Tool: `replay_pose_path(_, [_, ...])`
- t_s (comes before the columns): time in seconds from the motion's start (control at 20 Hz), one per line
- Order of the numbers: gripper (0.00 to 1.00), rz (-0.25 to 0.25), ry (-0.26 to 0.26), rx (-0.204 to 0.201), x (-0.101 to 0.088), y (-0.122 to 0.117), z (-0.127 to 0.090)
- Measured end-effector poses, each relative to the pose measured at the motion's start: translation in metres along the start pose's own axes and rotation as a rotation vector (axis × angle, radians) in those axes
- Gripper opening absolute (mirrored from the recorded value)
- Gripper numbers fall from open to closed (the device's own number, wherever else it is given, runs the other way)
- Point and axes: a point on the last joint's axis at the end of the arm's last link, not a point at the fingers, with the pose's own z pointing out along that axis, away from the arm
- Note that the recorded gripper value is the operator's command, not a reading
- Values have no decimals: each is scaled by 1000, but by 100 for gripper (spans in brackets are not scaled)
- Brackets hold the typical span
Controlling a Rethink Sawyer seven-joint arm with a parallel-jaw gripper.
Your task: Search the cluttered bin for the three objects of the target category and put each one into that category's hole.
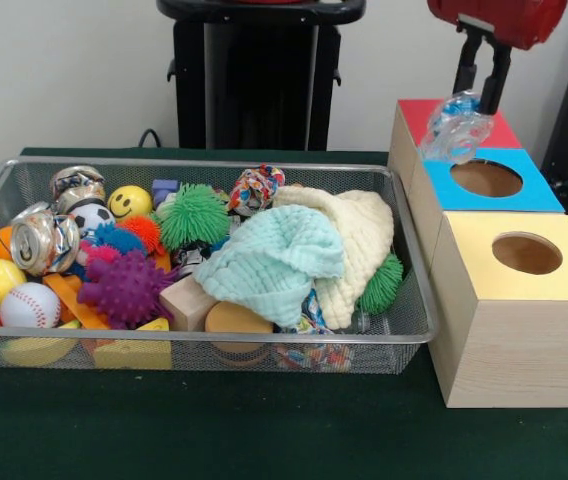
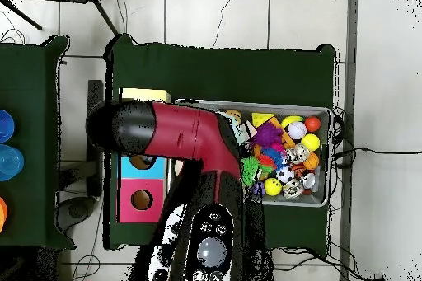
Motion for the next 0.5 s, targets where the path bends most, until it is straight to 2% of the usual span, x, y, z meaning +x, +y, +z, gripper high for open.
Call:
replay_pose_path(0.25, [0,17,12,4,4,-16,-7])
replay_pose_path(0.5, [0,25,16,6,9,-26,-4])
